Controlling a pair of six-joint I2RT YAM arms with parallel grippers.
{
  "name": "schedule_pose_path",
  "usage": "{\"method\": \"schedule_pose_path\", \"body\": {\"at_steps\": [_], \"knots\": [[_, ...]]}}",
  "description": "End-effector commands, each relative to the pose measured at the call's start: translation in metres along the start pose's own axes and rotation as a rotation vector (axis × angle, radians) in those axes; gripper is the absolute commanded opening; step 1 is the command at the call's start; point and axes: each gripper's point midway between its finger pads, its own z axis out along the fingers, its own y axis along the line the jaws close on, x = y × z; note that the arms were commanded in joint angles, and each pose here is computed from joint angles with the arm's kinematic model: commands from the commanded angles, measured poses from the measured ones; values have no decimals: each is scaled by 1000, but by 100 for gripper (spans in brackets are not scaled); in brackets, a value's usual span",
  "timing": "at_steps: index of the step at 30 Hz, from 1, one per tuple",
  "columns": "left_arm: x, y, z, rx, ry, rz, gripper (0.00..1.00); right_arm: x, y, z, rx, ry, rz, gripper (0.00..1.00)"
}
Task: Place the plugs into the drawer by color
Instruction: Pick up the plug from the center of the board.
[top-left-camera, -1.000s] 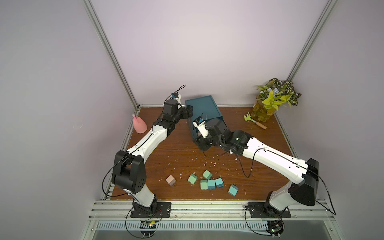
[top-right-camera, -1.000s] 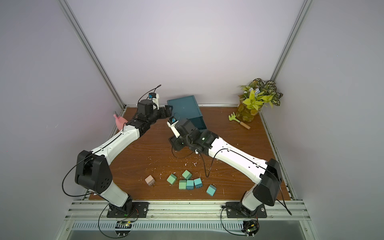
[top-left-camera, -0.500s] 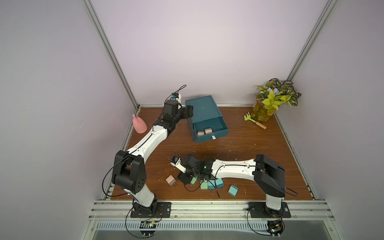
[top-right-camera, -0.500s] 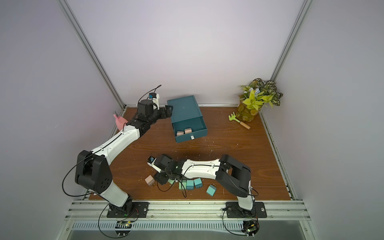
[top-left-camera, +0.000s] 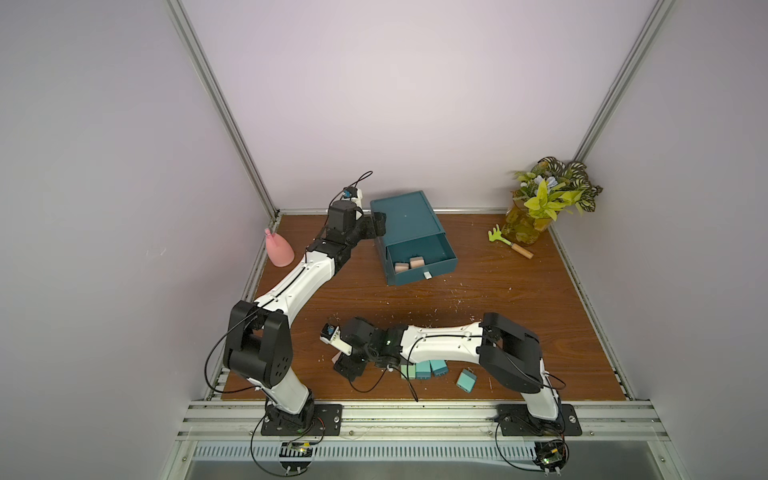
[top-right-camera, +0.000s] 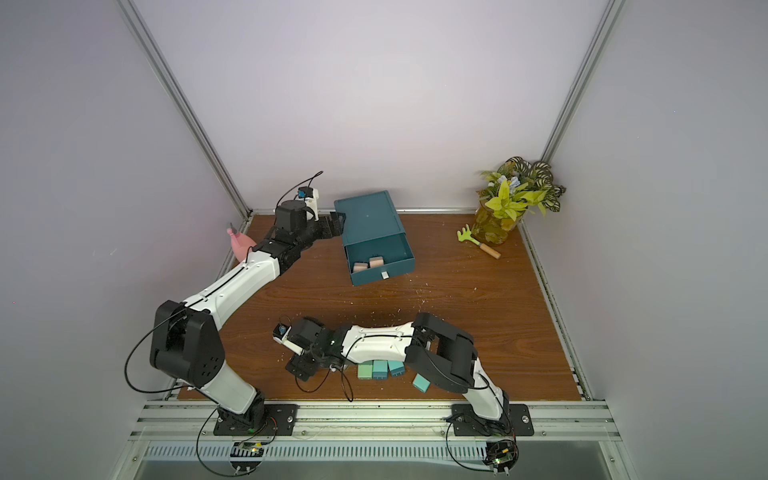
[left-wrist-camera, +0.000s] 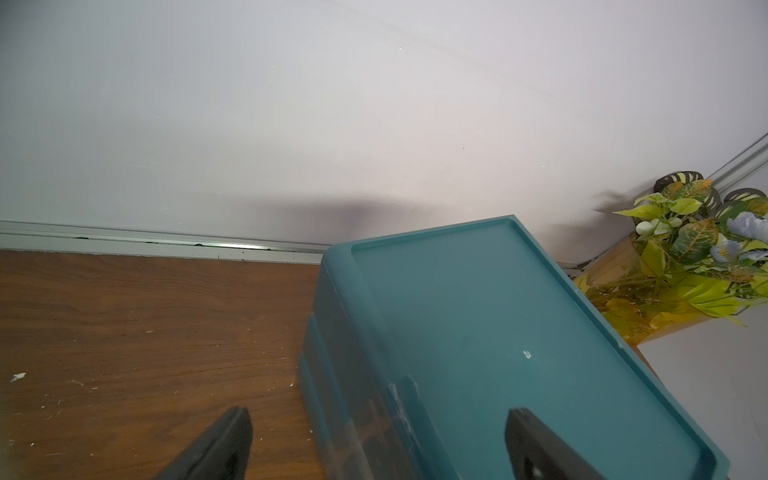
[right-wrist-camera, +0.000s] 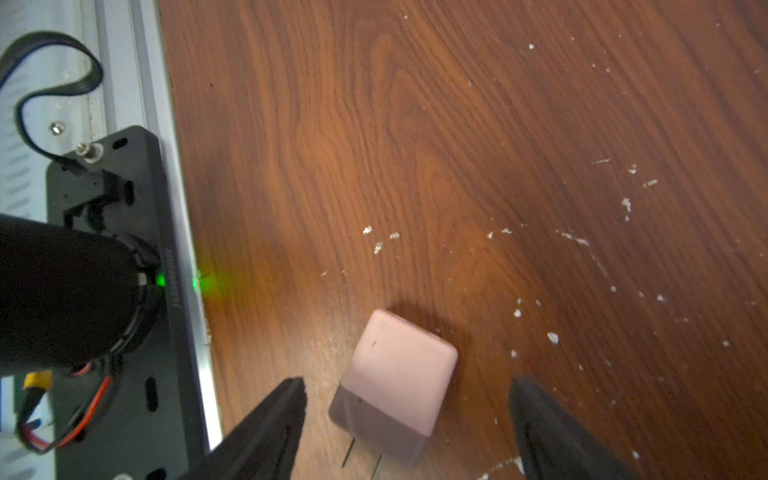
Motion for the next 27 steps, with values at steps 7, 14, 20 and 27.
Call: {"method": "schedule_pose_path", "body": {"at_steps": [7,14,20,27], "knots": [[-7,5,-7,-6,-22,10,92,2,-3,15,35,39,-2,76],[-7,5,-6,-6,-21,10,92,-2,-6,10,52,29,3,52],[-7,6,-6,-12,-23,14,92,-29,-20,-31,115,-47,38,44],[-5,9,-1,-14,-19,14,91,-60,-97,-141,287,-179,174,43]]}}
